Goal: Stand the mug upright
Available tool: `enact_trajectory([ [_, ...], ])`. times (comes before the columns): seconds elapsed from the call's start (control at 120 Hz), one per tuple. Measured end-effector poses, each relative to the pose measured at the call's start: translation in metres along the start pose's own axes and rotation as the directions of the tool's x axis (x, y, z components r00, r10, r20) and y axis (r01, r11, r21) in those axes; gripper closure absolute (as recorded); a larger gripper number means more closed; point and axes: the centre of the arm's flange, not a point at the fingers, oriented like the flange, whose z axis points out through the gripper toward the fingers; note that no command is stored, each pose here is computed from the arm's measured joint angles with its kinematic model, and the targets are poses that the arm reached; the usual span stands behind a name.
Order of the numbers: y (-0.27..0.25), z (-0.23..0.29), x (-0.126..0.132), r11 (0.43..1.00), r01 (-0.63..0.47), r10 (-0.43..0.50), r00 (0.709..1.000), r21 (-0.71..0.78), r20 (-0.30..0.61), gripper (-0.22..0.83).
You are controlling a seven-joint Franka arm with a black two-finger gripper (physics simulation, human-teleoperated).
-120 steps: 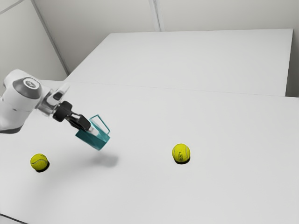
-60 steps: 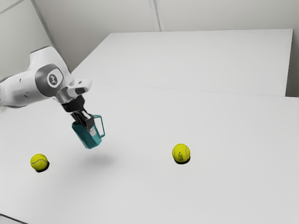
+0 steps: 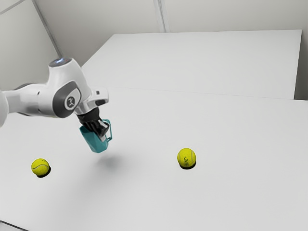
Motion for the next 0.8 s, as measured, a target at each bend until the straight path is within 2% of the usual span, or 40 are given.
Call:
enact_trajectory([
  [0.292, 0.011, 0.023, -0.001, 0.996, 0.089, -0.088, 0.995, 0.015, -0.055, 0.77],
  [0.8, 0.014, 0.057, 0.005, 0.982, 0.188, -0.188, 0.981, -0.006, -0.036, 0.77],
])
